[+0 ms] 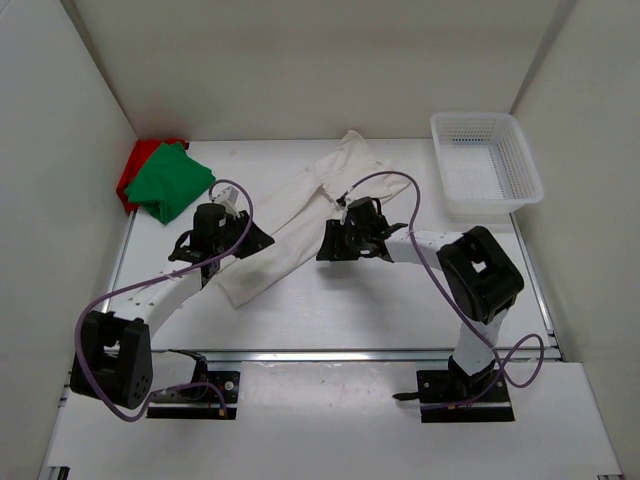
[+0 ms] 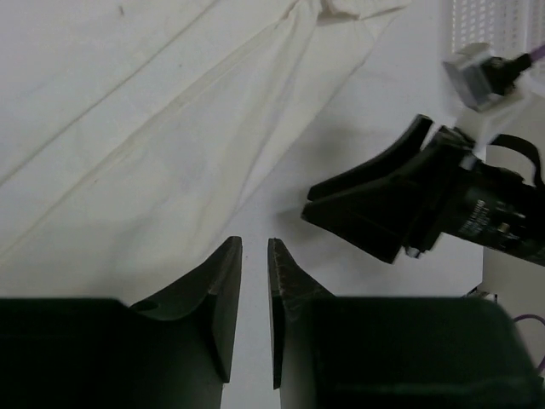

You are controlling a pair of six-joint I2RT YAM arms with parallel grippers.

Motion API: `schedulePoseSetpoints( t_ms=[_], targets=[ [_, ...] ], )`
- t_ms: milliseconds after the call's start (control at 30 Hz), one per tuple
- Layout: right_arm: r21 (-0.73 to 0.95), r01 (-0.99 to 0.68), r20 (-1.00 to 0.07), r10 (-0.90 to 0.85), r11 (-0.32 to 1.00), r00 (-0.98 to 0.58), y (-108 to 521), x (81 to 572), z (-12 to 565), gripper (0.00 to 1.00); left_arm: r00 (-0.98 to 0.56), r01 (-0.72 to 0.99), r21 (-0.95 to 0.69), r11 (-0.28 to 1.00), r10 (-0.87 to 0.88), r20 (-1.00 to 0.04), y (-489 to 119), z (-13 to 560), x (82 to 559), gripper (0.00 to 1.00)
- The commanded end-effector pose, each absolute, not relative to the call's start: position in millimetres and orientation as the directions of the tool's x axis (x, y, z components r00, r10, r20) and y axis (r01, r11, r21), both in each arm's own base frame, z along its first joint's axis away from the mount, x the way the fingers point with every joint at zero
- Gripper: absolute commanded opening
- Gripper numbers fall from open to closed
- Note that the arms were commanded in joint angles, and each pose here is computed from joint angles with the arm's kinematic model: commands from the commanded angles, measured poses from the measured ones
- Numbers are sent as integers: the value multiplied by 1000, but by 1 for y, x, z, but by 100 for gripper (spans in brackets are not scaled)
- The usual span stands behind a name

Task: Fold and stack the t-shirts
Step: Rotate the tshirt 90 degrees

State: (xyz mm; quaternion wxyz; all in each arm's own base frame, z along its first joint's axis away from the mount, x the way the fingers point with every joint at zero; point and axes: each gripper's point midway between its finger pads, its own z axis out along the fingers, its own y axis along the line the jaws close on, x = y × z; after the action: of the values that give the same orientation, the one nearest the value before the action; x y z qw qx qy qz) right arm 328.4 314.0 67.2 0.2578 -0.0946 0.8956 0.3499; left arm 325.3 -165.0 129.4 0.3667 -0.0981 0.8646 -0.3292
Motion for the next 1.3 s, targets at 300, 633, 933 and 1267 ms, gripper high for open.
schedulePoseSetpoints(
  t_ms=[300,633,933,1267],
  targets=[
    [593,-179,-503,188,785,-843,328,384,21,28,-690,133,-634,762,-388,-611,-173,145,319,31],
    [561,-148,-456,155,814,-876,238,342,33,0,-686,168,-594,787,-339,-644,-192,158,335,38],
    [515,-48,-526,272,856,-806,156,354,75,50,-755,83,-548,832,-307,-580,-180,111,322,48],
    [295,198,-676,351,935,-649,90,503,66,64,-780,62,-552,832,-304,-547,-169,88,293,49]
  ],
)
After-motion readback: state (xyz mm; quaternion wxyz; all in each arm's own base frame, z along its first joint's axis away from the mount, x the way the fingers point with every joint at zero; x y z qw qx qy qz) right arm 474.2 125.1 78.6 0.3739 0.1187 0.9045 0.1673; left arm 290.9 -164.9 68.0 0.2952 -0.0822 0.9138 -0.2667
